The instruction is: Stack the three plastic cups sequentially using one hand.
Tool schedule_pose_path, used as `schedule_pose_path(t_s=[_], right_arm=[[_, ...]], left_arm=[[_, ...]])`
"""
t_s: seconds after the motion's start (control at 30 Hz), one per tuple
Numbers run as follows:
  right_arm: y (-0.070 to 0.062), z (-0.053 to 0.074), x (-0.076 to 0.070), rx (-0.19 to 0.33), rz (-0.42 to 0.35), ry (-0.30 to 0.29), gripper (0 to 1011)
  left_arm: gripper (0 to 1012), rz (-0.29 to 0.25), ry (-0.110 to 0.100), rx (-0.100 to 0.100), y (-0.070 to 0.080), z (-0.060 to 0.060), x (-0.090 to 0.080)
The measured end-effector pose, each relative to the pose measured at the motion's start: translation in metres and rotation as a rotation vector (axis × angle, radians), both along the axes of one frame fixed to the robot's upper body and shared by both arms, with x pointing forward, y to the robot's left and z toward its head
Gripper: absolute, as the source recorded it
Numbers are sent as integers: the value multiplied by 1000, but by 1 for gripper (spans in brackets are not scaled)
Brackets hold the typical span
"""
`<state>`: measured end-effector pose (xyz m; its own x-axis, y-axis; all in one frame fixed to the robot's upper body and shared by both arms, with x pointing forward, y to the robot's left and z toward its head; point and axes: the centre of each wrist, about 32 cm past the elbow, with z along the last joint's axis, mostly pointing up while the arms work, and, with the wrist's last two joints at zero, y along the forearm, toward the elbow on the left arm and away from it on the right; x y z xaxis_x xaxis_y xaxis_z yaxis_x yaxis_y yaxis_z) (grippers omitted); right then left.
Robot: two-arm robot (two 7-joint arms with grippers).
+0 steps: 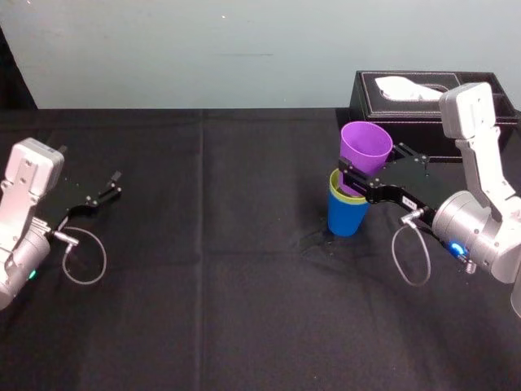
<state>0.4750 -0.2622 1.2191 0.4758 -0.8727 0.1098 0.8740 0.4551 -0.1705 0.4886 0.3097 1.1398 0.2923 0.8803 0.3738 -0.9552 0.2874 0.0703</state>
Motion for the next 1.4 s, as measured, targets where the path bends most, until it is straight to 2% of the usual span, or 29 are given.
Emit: schedule_pose_path(t_s=[0.23, 0.5, 0.67, 0.77, 0.9, 1.23, 1.4], right_arm=[[3, -5, 1, 5, -8, -2, 724], [2, -5, 0, 4, -7, -2, 724], [2, -4, 0, 3, -7, -2, 794], [2, -4, 0, 3, -7, -2, 915], [2, -4, 0, 3, -7, -2, 999], [2, -3, 0, 3, -6, -4, 1003], [-3, -3, -4, 8, -19, -18, 1003]], left_arm=[[1011, 0, 0, 0, 0, 0, 0], [1011, 0, 0, 0, 0, 0, 0], [1011, 0, 0, 0, 0, 0, 0], [1011, 0, 0, 0, 0, 0, 0], [1011, 0, 0, 0, 0, 0, 0], [1011, 0, 0, 0, 0, 0, 0], [1011, 0, 0, 0, 0, 0, 0]])
